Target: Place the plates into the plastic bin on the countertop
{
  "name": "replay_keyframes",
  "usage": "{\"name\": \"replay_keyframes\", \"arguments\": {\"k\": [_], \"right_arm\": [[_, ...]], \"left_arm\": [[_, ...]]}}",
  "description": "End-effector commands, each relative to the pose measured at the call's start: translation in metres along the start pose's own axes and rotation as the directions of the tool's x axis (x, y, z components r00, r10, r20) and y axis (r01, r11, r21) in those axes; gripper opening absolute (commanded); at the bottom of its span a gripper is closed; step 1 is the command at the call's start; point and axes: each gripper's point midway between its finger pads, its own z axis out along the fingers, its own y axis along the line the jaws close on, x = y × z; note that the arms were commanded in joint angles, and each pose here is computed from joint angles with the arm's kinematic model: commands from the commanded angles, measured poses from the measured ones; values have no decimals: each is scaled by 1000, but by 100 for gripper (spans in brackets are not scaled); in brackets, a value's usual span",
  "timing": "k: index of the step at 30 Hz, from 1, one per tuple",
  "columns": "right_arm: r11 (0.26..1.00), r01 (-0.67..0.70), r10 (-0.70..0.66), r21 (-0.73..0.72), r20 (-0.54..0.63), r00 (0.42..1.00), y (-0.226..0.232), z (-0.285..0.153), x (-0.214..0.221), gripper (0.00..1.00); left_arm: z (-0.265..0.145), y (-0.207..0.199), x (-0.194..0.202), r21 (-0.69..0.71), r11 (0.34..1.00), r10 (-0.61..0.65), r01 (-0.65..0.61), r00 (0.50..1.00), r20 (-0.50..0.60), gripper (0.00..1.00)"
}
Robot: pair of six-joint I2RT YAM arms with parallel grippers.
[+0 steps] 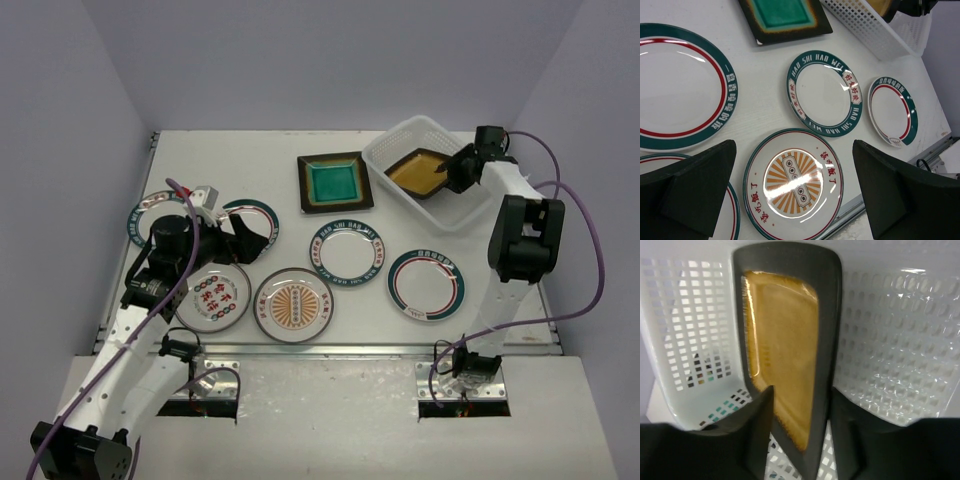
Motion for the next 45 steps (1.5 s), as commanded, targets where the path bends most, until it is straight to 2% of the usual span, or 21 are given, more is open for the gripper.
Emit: {"name": "replay_keyframes", "arguments": {"k": [1,4,9,16,20,23,25,27,29,31,32,33,34,35,36,39,40,42,45], "right_arm": [[1000,10,-9,-24,32,999,24,-2,-25,61],[1000,2,-2,12,3,1000,16,-2,-18,99],[998,2,-2,63,9,1000,12,-21,-20,99],[965,-114,118,235,-1,993,2,-49,-21,99],[988,-92,95,122,-18,995,29,-71,-15,99],[999,-28,28,-21,15,999,66,-96,-15,99],[997,15,-14,-71,19,1000,79,-105,-6,99],[981,113,-104,-159,61,993,103,-134,-4,99],[938,217,-205,-272,70,976,128,-162,13,99],[846,302,-273,-440,129,953,154,-195,19,99],[763,321,-297,-562,137,945,162,-221,36,99],[631,336,-332,-699,148,932,163,-253,63,99],[493,323,-327,-808,172,929,177,-285,69,99],[404,290,-323,-868,161,932,172,-308,83,99],[367,254,-329,-895,130,935,160,-319,97,99],[348,209,-408,-914,53,912,135,-340,131,99],[355,190,-425,-915,24,905,127,-339,141,99],[286,212,-439,-935,69,896,105,-368,162,99],[286,268,-473,-920,108,874,80,-377,179,99]], "left_arm": [[-2,-12,-12,44,998,43,-46,998,51,100],[-2,-13,-11,47,998,43,-46,998,50,100],[1,-13,-9,52,998,38,-40,999,37,100],[13,4,-2,-35,999,-6,6,1000,-13,100],[21,16,-1,-114,991,-75,70,996,-42,100],[33,8,-3,-75,989,-135,131,989,-61,100],[43,-8,-11,14,985,-173,174,983,-66,100],[56,-16,-20,49,971,-230,233,971,-69,100],[72,-14,-38,38,967,-251,252,967,-39,100],[94,-5,-36,14,960,-278,279,958,-66,100],[105,-4,-36,18,958,-285,288,955,-82,100],[118,-1,-36,19,955,-292,295,951,-103,100],[133,3,-39,6,954,-297,300,948,-117,100],[150,10,-40,-13,954,-298,299,946,-130,100],[164,17,-41,-28,956,-292,291,946,-141,100],[208,32,-47,-48,959,-283,279,940,-189,100],[222,41,-38,-68,955,-297,289,929,-219,100],[263,57,-18,-75,943,-332,324,895,-299,100],[288,69,-15,-93,939,-343,331,890,-301,100]]}}
